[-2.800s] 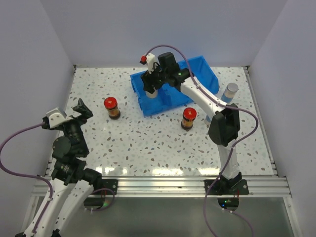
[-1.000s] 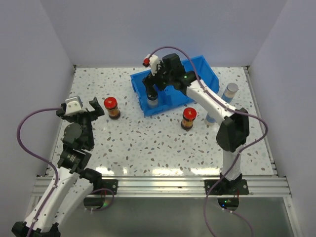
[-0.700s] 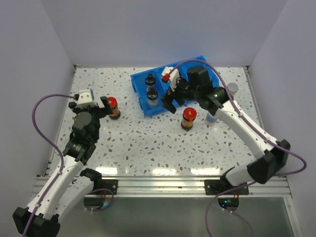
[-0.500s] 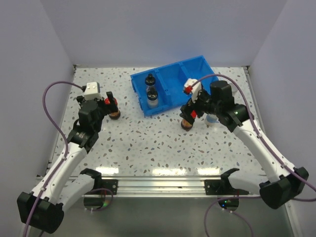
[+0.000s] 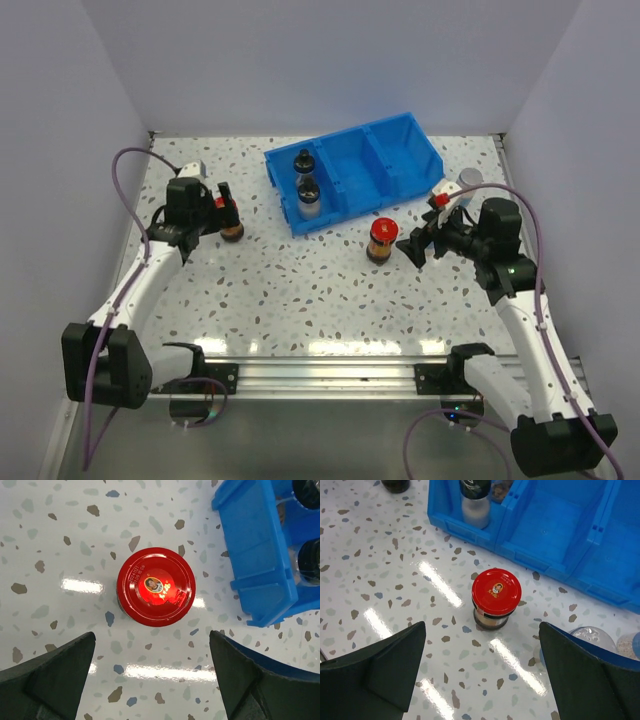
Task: Organize the condiment bottles
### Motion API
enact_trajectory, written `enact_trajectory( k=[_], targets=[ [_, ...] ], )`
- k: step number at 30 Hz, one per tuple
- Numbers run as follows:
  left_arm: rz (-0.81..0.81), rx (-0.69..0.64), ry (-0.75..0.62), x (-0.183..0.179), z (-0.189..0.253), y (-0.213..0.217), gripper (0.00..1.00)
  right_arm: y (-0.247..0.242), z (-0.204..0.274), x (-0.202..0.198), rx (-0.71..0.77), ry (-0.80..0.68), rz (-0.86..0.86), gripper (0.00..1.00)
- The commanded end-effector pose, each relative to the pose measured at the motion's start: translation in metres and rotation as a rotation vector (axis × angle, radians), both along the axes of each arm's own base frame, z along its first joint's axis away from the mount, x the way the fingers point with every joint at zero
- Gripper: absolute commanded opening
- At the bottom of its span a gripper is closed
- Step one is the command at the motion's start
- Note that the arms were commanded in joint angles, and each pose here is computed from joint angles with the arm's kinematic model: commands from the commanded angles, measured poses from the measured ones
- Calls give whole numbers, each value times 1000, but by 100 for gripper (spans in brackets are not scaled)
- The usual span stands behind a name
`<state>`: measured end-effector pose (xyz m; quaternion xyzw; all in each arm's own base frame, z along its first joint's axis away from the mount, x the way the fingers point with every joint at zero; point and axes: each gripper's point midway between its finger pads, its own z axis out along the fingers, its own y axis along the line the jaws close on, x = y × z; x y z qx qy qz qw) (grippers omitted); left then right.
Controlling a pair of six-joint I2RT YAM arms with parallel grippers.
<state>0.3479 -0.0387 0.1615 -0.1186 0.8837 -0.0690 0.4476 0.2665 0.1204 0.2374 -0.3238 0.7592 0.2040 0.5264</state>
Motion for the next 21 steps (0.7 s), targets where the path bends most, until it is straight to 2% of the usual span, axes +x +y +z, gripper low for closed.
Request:
enact_trajectory(
  k=[1, 8, 16, 21],
  targets=[
    [-44, -18, 43, 9, 0, -7, 100, 6, 22, -1, 41, -73, 36, 99],
    [-45, 27, 147, 32, -29, -3, 100, 4, 26, -3, 48, -86, 30, 99],
    [-49, 52, 186, 60, -38, -4, 100, 3, 26, -2, 51, -83, 27, 99],
    [-48, 67, 205, 64, -44, -2, 94, 2, 27, -2, 50, -86, 23, 99]
  ],
)
